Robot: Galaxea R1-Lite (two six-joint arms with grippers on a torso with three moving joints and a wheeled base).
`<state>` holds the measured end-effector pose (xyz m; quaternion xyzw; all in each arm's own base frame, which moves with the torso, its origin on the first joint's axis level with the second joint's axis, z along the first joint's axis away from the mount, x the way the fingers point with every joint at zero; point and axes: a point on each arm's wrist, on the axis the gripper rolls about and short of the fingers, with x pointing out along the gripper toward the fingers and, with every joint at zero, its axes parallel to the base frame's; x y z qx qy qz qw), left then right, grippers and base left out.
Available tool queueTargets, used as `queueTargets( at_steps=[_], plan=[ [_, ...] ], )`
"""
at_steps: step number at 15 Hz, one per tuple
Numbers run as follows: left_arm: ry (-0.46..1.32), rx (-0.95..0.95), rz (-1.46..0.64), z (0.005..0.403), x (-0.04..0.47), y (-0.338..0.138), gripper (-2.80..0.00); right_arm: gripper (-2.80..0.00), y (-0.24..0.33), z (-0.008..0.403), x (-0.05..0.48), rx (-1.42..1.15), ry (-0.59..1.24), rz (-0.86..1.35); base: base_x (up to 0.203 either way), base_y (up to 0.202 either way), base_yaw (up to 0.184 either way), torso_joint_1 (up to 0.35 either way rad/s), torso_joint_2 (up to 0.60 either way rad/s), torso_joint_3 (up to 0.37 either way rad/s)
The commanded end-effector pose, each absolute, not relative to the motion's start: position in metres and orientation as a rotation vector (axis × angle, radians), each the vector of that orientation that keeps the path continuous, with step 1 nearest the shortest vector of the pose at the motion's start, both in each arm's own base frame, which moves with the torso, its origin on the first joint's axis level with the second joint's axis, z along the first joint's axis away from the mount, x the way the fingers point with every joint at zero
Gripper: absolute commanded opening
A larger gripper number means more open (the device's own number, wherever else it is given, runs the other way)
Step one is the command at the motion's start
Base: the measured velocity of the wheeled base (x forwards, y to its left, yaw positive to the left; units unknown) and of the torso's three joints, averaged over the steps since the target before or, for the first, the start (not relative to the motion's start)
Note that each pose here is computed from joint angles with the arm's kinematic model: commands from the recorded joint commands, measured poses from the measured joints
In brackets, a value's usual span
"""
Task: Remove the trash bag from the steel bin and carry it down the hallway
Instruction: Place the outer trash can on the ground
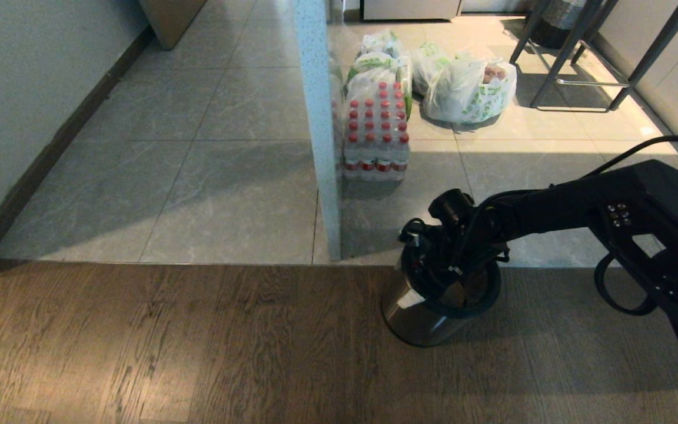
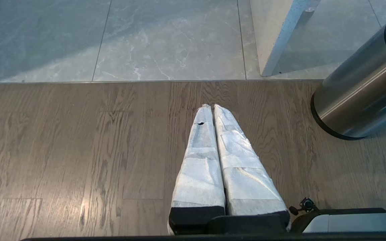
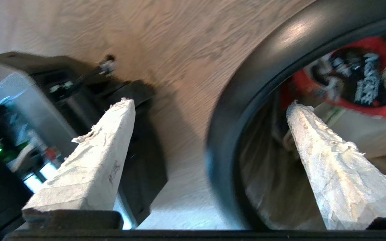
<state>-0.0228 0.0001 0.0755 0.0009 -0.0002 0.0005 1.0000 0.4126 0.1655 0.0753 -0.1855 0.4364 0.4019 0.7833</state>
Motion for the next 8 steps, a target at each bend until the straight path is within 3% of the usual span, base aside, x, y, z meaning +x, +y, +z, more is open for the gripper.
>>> queueTargets(
  at_steps=[1, 5, 6, 8],
  plan=[
    [0.001, 0.002, 0.002, 0.0751, -0.0227, 0.0001, -2.8, 0.0, 0.1673, 0.0641, 0.4155, -0.409, 0.953, 0.863, 0.0, 0.0, 0.0, 0.0, 0.0, 0.0],
    [0.0, 0.002, 0.002, 0.0755, -0.0228, 0.0001, -2.8, 0.0, 0.1694, 0.0585, 0.4212, -0.412, 0.925, 0.853, 0.0, 0.0, 0.0, 0.0, 0.0, 0.0],
    [-0.001, 0.002, 0.002, 0.0754, -0.0229, 0.0001, -2.8, -2.8, 0.1696, 0.0588, 0.4218, -0.413, 0.918, 0.852, 0.0, 0.0, 0.0, 0.0, 0.0, 0.0],
    [0.001, 0.002, 0.002, 0.0752, -0.0227, 0.0001, -2.8, -2.8, 0.1697, 0.058, 0.4221, -0.414, 0.917, 0.852, 0.0, 0.0, 0.0, 0.0, 0.0, 0.0]
  ],
)
